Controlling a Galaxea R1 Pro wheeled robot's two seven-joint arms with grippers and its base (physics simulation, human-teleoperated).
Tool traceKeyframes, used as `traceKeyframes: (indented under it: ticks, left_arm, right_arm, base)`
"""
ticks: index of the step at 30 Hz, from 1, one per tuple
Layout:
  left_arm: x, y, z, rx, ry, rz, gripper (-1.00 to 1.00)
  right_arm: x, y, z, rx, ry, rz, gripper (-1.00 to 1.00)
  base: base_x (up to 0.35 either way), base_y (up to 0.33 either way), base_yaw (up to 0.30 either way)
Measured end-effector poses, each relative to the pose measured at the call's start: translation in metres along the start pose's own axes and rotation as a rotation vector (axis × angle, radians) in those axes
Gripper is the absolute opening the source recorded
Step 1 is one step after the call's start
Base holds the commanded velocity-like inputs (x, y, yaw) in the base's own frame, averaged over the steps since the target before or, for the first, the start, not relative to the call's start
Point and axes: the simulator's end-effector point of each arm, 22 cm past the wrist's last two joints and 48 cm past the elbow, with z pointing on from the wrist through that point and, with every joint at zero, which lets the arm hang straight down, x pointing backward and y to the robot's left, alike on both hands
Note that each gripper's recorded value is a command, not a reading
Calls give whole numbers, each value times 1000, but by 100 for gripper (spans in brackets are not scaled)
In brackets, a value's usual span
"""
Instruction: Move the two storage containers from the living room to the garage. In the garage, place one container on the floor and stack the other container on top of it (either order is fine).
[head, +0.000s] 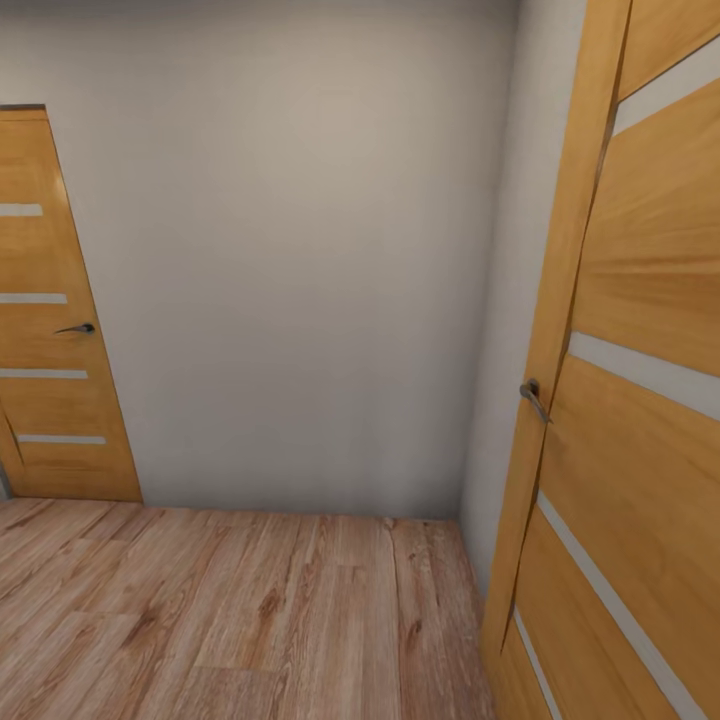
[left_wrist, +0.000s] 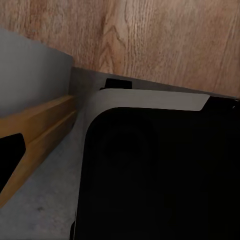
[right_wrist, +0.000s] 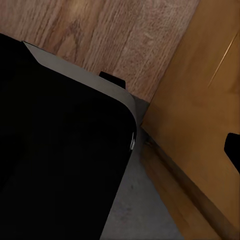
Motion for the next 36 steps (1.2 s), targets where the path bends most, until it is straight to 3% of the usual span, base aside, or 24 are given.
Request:
traceKeyframes:
  ticks: [30,36]
  left_arm:
    - [0,0,0,0,0,1,100]
    - [0,1,0,-1,0,-2,100]
  right_arm:
    - [0,-1,0,1,0,0,100]
    - [0,-1,0,2,-2,0,100]
  base:
    - [1,-24,38]
    - [209,-1,0]
